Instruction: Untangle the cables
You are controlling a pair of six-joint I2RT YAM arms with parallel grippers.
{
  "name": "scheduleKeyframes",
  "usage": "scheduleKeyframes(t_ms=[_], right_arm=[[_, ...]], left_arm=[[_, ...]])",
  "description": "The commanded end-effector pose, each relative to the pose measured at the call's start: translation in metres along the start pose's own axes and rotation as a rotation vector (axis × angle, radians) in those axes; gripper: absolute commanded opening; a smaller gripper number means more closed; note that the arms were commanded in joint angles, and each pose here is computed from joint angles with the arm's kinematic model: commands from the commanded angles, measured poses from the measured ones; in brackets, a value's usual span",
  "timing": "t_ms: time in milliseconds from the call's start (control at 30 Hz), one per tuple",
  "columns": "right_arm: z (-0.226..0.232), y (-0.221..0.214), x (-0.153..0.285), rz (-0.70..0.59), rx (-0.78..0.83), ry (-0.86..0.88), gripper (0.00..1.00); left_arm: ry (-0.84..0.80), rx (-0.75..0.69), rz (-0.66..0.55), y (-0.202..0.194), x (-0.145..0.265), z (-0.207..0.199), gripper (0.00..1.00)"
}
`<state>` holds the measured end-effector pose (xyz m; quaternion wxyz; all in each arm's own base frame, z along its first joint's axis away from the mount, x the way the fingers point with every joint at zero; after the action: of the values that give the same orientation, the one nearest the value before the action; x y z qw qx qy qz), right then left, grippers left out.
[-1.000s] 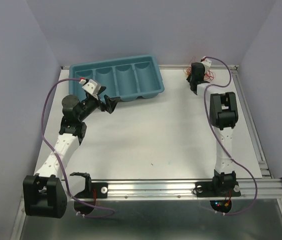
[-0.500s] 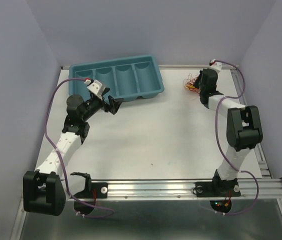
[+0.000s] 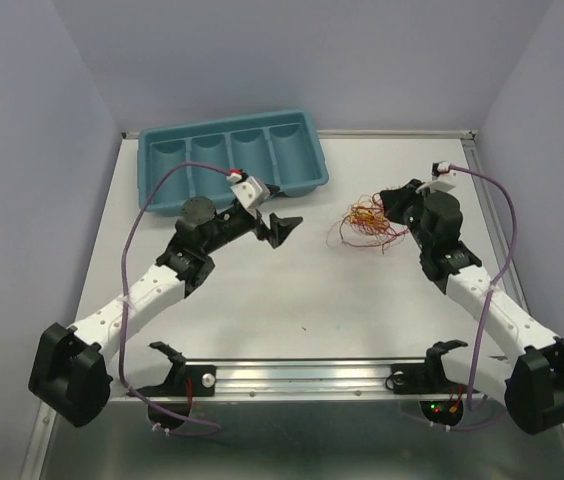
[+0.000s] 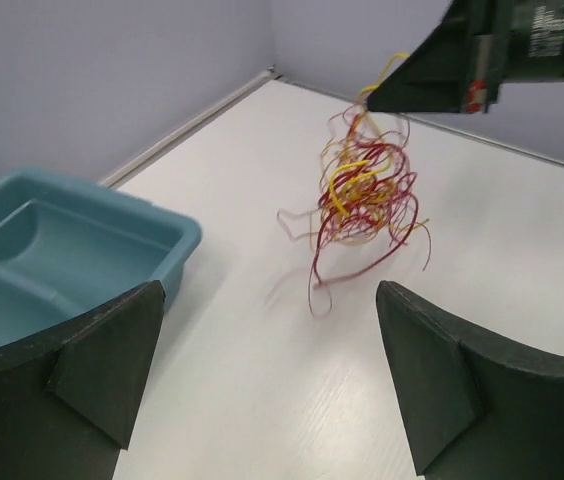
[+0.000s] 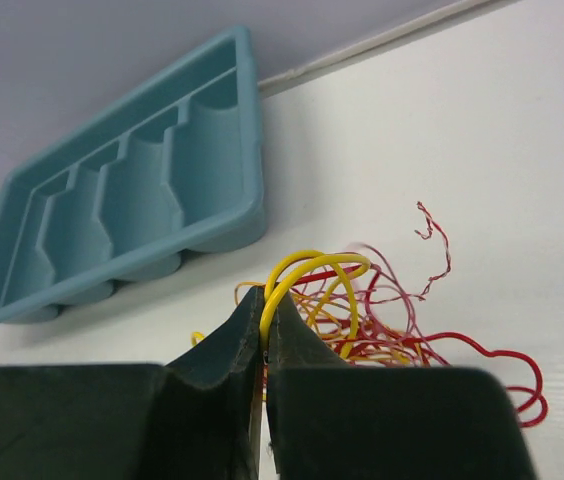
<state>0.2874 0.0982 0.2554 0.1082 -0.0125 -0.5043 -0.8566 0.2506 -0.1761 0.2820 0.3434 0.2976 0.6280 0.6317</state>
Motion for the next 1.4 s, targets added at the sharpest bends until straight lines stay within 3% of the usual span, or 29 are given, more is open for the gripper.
scheduleKeyframes(t_ms=[0, 200, 300, 467, 667, 1133, 1167, 1200, 1267, 1300, 1333, 1367], right_arm=[[0.007, -0.016, 0.013, 0.121, -0.056, 0.14, 0.01], [0.01, -0.026, 0.022, 0.176, -0.066, 0.214, 0.04], [0.006, -0.033, 0.027, 0.154, -0.094, 0.209, 0.0], [0.019, -0.033, 0.032, 0.164, -0.14, 0.304, 0.01], [0.033, -0.033, 0.041, 0.189, -0.143, 0.413, 0.01], [0.061, -0.025, 0.064, 0.201, -0.178, 0.592, 0.01], [0.062, -0.024, 0.065, 0.202, -0.185, 0.604, 0.01], [0.063, -0.024, 0.066, 0.207, -0.194, 0.617, 0.01], [0.068, -0.023, 0.072, 0.204, -0.216, 0.68, 0.0], [0.07, -0.021, 0.074, 0.195, -0.221, 0.697, 0.01], [0.071, -0.017, 0.08, 0.172, -0.221, 0.722, 0.0], [0.072, -0.014, 0.083, 0.151, -0.219, 0.725, 0.01]], left_arm=[[-0.073, -0.125, -0.11, 0.029, -0.037, -0.024, 0.99], [-0.183, -0.087, -0.078, -0.003, -0.091, -0.039, 0.94], [-0.204, -0.088, -0.058, -0.024, -0.101, -0.048, 0.94], [-0.146, -0.081, -0.056, -0.056, -0.099, -0.051, 0.94], [-0.118, -0.113, -0.089, -0.065, -0.102, -0.048, 0.94], [-0.145, -0.122, -0.031, -0.093, -0.125, -0.057, 0.89], [-0.153, -0.118, -0.023, -0.096, -0.127, -0.06, 0.87], [-0.17, -0.123, -0.003, -0.103, -0.13, -0.062, 0.65], [-0.2, -0.133, 0.033, -0.108, -0.137, -0.071, 0.42], [-0.167, -0.149, 0.055, -0.111, -0.138, -0.068, 0.14], [-0.136, -0.151, 0.055, -0.11, -0.139, -0.07, 0.0], [-0.085, -0.147, 0.061, -0.11, -0.139, -0.066, 0.0]])
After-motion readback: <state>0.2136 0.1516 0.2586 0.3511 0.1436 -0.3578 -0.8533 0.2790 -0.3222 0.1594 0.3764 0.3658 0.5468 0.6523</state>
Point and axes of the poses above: each gripper's point midway between its finger pads, its own x axis back along the fingers, its own z axis along the line the jaws close on, y = z × x, the point moved 9 cm from there along x, back along the fingers
